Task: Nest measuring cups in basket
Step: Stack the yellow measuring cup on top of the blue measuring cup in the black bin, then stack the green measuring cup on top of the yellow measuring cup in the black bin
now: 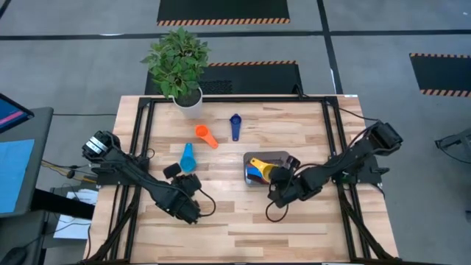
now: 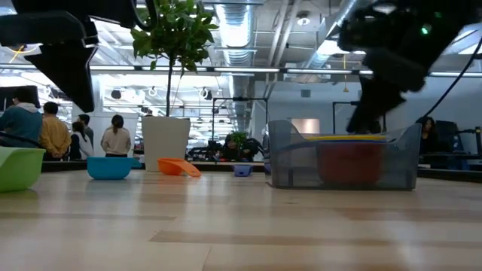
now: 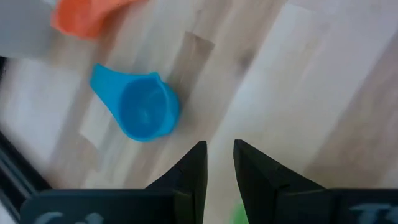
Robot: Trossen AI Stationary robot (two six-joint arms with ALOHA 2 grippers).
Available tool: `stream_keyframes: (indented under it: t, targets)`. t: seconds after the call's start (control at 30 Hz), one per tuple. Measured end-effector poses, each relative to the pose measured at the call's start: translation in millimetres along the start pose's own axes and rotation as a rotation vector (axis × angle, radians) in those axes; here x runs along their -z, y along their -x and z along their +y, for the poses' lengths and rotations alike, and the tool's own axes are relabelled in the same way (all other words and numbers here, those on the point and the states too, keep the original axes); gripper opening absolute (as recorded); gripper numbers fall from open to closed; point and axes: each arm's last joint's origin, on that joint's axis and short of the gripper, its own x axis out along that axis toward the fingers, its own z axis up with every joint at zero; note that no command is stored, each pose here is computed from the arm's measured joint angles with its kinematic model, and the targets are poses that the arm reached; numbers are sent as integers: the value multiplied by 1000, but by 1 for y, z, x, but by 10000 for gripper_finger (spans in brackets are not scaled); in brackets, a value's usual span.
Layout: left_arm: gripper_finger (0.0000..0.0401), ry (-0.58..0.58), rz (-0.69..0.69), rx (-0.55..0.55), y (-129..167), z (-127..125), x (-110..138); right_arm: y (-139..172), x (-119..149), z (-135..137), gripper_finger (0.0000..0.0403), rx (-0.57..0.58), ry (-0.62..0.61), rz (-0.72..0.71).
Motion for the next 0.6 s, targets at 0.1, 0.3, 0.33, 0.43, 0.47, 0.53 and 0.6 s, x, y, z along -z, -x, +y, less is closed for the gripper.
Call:
stream_keyframes:
  t: [0.1,0.3,0.33,0.43,0.47,0.53,0.6]
  targets:
    - [70,40,55,60,0,-4,0,15,-15,-5,74,-23,3,-59]
    - [74,62,195,159,5,-11,10,45,-31,-21,74,-99,19,-129]
    - [77,59,227,176,6,-12,12,49,-31,-24,74,-104,24,-128]
    - [91,46,303,217,9,-15,18,60,-27,-31,74,-111,36,-122]
    - [97,33,319,231,10,-17,20,63,-26,-32,74,-113,34,-116]
    - [112,-24,316,260,13,-20,25,67,-23,-35,74,-109,31,-102]
    - [128,-106,289,278,17,-23,30,68,-20,-35,74,-104,30,-90]
